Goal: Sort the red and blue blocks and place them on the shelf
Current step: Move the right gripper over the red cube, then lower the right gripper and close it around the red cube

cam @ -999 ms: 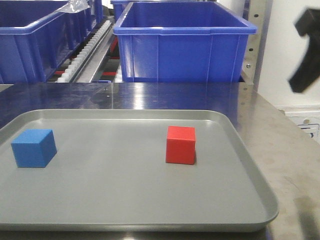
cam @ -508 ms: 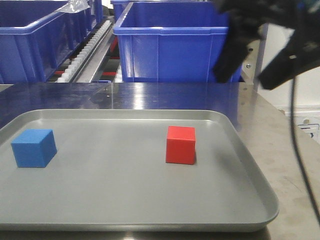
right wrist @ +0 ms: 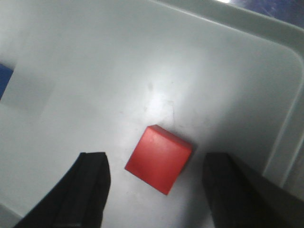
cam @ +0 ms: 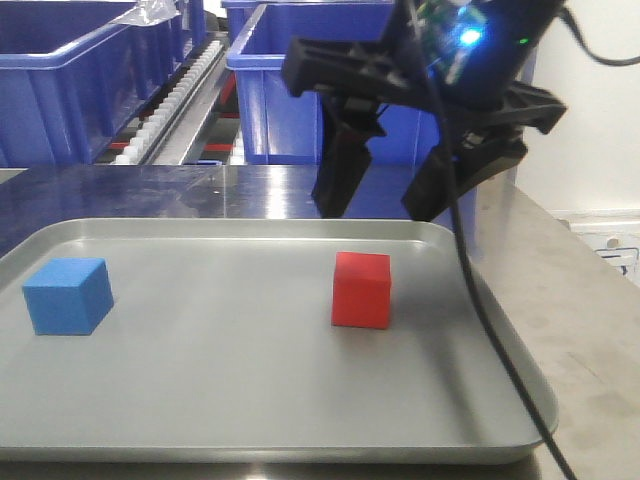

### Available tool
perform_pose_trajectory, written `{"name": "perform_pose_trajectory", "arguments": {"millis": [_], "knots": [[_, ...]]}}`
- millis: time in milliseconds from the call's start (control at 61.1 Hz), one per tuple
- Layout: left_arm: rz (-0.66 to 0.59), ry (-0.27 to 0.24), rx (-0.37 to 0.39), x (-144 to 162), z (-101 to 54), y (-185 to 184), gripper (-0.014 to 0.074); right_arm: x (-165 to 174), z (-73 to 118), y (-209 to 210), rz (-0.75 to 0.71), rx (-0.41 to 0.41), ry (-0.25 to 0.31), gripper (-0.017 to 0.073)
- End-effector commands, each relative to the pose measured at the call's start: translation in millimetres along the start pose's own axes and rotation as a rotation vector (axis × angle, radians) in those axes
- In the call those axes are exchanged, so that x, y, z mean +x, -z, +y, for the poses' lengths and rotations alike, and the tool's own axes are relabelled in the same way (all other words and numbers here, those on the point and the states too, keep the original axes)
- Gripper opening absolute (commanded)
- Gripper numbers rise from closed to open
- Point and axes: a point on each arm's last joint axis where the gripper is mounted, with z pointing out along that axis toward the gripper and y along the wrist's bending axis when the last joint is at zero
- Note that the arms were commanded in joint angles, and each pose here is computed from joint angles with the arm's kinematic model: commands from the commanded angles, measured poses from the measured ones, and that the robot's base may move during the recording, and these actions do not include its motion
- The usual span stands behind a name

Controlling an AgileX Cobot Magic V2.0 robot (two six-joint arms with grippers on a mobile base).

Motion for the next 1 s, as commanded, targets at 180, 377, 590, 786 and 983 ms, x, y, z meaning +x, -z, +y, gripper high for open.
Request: {"name": "perform_pose_trajectory", "arguments": {"millis": [180, 377, 590, 786, 983], "knots": [[-0.066, -0.002, 0.014, 5, -1.2, 0, 0.0132, -11, 6.0, 3, -0.027, -0.017, 0.005, 0.0518], [-0.066, -0.002, 0.014, 5, -1.2, 0, 0.0132, -10, 4.8, -6, -0.005, -0.008, 0.004, 0.0518], [-0.066, -0.002, 0.014, 5, -1.2, 0, 0.0132, -9, 3.2, -18, 0.023, 0.003, 0.001, 0.0518], [-0.066, -0.002, 0.014, 5, -1.2, 0, 0.0132, -9, 2.7, -22, 0.033, 0.006, -0.001, 0.0518], [-0.066, -0.002, 0.014, 5, -1.2, 0, 0.0132, -8, 2.3, -25, 0.039, 0.009, -0.002, 0.0518]]}}
